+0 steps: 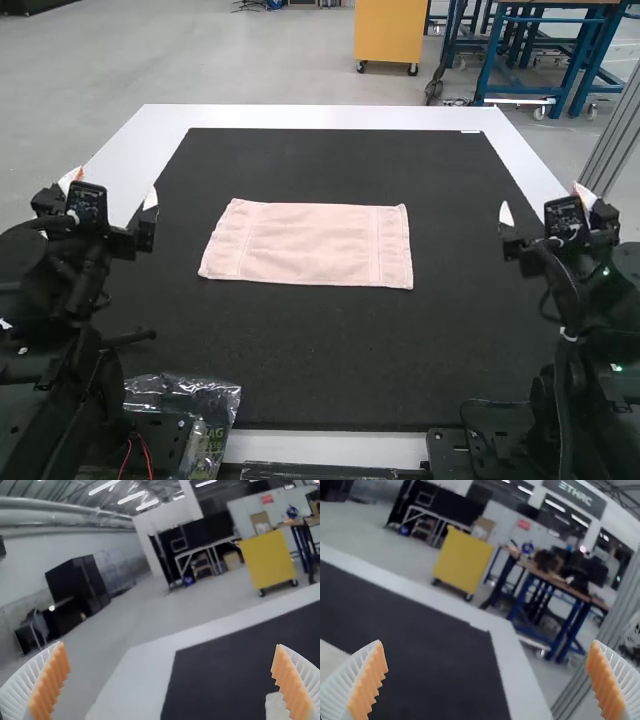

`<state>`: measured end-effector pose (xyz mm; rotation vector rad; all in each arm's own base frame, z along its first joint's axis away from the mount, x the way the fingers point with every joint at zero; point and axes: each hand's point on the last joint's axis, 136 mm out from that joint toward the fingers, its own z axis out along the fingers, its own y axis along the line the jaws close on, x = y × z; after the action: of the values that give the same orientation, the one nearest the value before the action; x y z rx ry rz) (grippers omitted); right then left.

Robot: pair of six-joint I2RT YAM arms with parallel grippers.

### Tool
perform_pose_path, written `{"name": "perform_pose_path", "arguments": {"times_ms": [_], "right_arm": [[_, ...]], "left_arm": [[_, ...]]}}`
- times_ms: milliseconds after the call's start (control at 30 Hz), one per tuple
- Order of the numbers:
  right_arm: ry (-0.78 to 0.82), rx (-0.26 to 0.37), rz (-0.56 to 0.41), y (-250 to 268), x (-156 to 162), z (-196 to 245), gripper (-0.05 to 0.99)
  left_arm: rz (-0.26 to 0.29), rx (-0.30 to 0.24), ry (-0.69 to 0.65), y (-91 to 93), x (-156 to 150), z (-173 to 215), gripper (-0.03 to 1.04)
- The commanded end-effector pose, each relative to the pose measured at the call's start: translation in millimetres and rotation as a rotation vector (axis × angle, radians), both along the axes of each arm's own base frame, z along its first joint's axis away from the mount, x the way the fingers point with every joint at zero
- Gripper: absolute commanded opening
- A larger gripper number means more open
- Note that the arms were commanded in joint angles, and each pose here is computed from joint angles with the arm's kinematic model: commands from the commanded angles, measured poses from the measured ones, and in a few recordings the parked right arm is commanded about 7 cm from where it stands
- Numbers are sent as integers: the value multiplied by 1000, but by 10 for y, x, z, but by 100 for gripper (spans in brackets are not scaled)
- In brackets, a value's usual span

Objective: Fold the towel.

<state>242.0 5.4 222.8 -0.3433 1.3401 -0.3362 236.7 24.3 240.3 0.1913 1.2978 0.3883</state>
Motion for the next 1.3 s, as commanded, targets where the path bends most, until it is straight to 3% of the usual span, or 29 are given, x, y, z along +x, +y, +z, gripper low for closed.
{"name": "perform_pose_path", "arguments": {"times_ms": [0,100,167,233,400,500,567,633,700,767,933,1267], "right_arm": [[-58,-28,19,35,-60,226,91],[-91,24,35,43,-116,533,91],[-70,94,51,41,-80,712,91],[-16,191,69,34,59,849,91],[212,400,67,-4,728,867,91],[434,511,85,87,1118,520,91],[585,552,110,191,1300,209,91],[733,578,128,284,1403,-143,91],[863,608,176,443,1423,-481,91],[943,623,193,541,1421,-731,91],[977,601,221,721,1490,-989,91],[987,536,280,1162,1708,-1284,91]], "left_arm": [[15,35,-31,2,-45,145,95],[1,34,-53,-29,-102,391,95],[-11,3,-62,-33,-106,585,95],[-29,-81,-41,-12,-18,745,95],[-104,-365,117,27,583,885,95],[-80,-450,256,113,1039,652,95],[-64,-491,368,133,1313,372,94],[-60,-506,480,122,1511,79,92],[-102,-527,580,27,1633,-181,92],[-178,-559,648,-107,1703,-375,93],[-246,-616,774,-242,1831,-847,95],[-242,-544,892,-202,2107,-1536,95]]}}
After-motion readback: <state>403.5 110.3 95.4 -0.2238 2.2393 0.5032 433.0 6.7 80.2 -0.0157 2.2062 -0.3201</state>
